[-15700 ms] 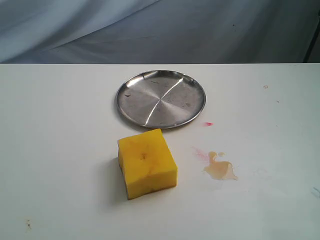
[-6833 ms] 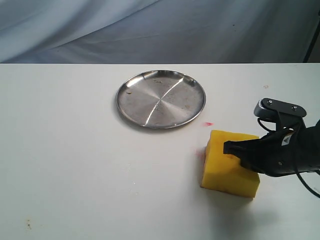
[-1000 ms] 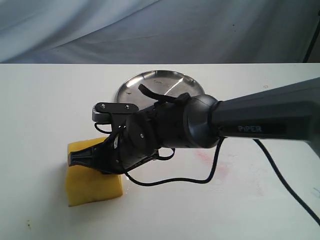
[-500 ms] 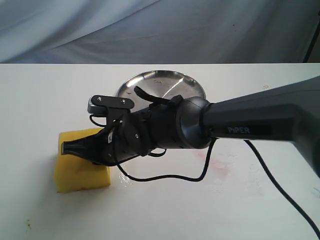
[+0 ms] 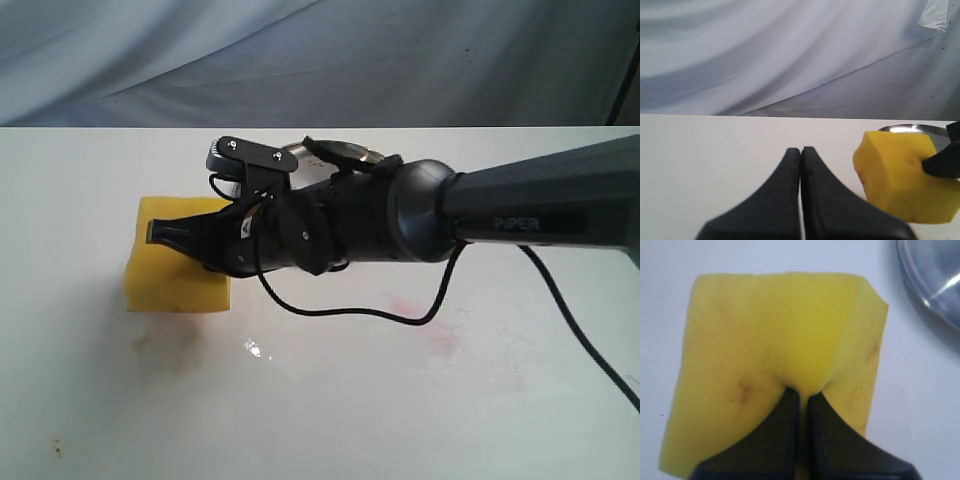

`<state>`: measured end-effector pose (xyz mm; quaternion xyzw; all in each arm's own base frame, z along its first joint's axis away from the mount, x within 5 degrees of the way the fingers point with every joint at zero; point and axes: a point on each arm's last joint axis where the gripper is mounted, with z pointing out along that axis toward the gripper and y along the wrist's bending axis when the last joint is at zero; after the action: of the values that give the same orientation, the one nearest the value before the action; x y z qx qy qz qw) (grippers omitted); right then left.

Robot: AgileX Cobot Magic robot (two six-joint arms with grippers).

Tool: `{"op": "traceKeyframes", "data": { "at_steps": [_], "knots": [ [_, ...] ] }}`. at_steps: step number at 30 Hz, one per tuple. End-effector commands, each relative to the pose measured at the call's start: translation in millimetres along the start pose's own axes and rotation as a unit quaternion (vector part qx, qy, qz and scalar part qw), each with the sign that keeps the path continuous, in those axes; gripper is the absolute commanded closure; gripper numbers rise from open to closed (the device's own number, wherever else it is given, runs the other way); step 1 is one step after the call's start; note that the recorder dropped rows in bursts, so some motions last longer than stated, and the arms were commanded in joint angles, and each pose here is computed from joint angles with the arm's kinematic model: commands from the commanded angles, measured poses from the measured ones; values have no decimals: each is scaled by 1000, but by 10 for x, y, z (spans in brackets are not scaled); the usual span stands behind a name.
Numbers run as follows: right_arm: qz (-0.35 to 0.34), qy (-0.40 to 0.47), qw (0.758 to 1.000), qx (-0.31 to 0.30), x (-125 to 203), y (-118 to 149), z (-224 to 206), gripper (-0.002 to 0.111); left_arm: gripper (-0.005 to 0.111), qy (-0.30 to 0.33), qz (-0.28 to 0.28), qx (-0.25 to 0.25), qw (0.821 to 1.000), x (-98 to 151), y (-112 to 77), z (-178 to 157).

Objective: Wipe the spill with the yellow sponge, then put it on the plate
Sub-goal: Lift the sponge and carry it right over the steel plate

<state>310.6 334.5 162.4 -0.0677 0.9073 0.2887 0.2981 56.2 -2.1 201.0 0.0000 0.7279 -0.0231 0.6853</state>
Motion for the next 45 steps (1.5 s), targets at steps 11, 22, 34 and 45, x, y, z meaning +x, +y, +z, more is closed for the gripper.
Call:
{"op": "traceKeyframes", "data": {
  "at_steps": [11,22,34,45],
  "knots": [
    [13,-63,998,12,-386,-299,-574,108,105,-1,-1,0,1000,10,0,1],
    [-3,-95,993,76,-505,-891,-1180,108,105,-1,1,0,1000,10,0,1],
    [18,-96,989,110,-576,-1184,-1212,108,105,-1,-1,0,1000,10,0,1],
    [33,-95,987,129,-910,-1400,-738,108,105,-1,0,0,1000,10,0,1]
  ]
}}
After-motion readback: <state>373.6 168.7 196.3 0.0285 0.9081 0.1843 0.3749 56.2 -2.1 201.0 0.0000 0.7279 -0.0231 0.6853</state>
